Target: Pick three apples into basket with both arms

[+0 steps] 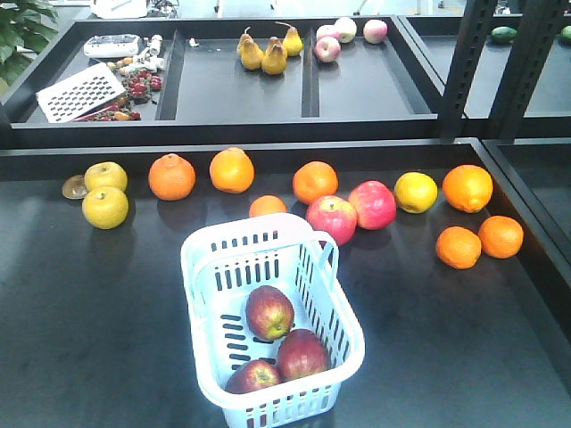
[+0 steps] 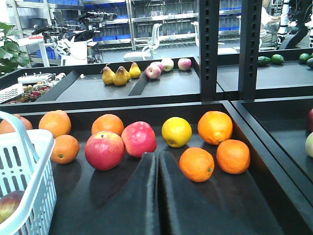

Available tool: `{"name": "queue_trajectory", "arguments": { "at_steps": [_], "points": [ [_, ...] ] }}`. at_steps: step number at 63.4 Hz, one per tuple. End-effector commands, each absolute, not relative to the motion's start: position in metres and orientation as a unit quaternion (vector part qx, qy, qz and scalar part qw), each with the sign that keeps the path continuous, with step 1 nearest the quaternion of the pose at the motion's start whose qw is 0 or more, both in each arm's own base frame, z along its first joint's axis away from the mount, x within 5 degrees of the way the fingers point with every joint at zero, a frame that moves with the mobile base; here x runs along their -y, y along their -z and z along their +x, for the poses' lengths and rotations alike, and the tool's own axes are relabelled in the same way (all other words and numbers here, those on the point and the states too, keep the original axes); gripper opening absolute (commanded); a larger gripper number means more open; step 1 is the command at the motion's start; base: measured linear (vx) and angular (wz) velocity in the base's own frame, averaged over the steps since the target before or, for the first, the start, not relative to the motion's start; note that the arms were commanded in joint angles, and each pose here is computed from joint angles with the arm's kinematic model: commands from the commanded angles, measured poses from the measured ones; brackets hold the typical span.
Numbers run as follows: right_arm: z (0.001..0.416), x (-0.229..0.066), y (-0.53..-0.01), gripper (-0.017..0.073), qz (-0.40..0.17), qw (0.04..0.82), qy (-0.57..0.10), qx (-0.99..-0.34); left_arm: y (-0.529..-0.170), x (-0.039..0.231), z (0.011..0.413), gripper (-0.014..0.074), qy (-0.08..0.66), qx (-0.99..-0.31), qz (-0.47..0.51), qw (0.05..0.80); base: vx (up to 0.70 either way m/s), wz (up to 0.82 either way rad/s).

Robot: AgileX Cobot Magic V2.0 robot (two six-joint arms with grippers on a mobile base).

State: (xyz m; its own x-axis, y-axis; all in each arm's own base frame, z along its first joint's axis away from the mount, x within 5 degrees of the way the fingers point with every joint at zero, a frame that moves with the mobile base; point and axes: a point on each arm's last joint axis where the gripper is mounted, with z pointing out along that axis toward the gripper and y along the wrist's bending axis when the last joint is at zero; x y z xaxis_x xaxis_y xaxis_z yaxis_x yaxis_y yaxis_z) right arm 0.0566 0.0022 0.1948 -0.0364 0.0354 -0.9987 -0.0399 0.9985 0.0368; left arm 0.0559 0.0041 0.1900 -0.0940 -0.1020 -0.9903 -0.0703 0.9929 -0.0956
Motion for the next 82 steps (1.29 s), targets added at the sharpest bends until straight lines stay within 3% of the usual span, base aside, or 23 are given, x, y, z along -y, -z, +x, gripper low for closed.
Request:
{"name": "queue_trajectory", "arguments": {
  "at_steps": [1,82],
  "points": [
    [0.0563,-0.002,-0.1966,-0.0004,-0.006,0.718,-0.02,-0.696,-0.1944,-0.0034,0.0555,-0.0006,0.018,-0.713,-0.056,0.699,0.0,0.0],
    [0.0562,-0.002,-0.197,-0.0004,-0.006,0.718,-0.021,-0.696,-0.1944,-0.0034,0.0555,-0.0006,0.018,-0.713,-0.056,0.699,0.0,0.0]
  ]
}}
